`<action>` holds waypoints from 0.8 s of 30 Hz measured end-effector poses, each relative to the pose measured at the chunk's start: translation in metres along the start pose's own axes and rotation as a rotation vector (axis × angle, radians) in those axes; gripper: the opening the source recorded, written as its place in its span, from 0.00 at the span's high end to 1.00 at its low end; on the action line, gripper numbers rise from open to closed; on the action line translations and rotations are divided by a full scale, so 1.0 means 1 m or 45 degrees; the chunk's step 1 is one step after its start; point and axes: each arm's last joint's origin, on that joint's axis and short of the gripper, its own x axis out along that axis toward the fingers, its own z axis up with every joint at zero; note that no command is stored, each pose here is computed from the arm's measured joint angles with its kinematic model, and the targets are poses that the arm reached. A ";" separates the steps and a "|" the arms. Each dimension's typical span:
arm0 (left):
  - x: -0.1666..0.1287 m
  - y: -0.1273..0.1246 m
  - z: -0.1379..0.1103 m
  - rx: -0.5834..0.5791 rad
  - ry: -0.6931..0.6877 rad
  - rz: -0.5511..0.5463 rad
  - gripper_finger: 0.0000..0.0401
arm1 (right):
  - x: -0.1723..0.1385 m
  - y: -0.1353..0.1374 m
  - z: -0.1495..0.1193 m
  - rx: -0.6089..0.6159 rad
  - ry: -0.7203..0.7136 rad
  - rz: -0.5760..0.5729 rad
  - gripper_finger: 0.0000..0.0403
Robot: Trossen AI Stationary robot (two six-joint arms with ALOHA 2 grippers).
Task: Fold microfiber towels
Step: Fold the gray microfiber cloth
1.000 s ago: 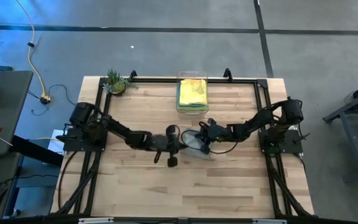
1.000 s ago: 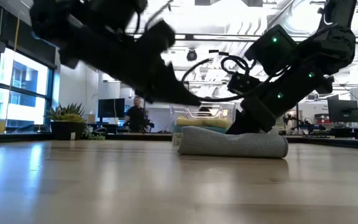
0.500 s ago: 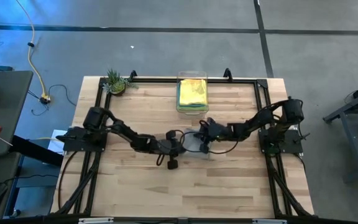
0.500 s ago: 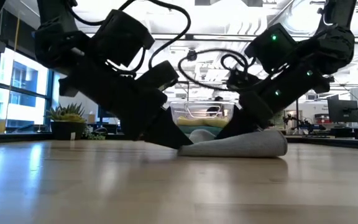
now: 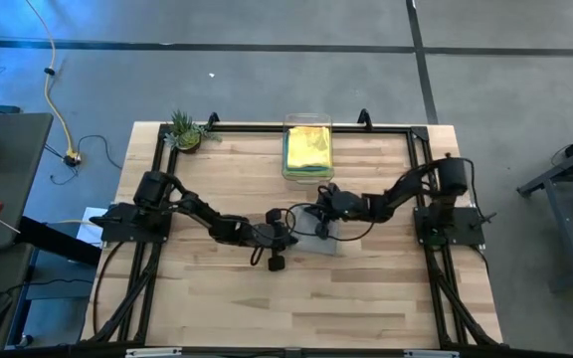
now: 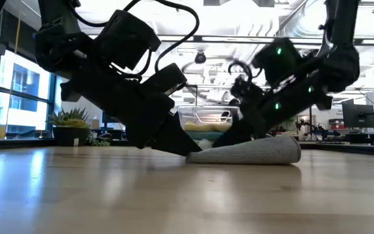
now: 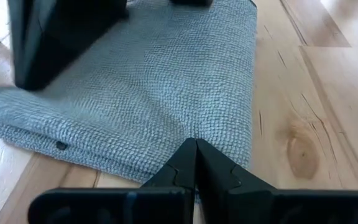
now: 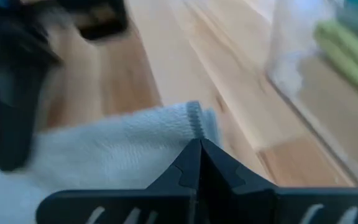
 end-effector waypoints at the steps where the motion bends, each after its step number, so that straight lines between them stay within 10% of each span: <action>1: 0.000 0.000 0.000 0.000 0.000 0.000 1.00 | 0.003 -0.003 -0.004 0.002 0.018 -0.013 1.00; 15: -0.001 -0.003 -0.001 0.009 0.006 -0.005 1.00 | -0.014 -0.003 0.017 -0.026 -0.019 -0.059 1.00; 24: -0.001 -0.003 -0.001 0.010 0.007 -0.006 1.00 | -0.068 0.013 0.024 0.029 0.334 -0.016 1.00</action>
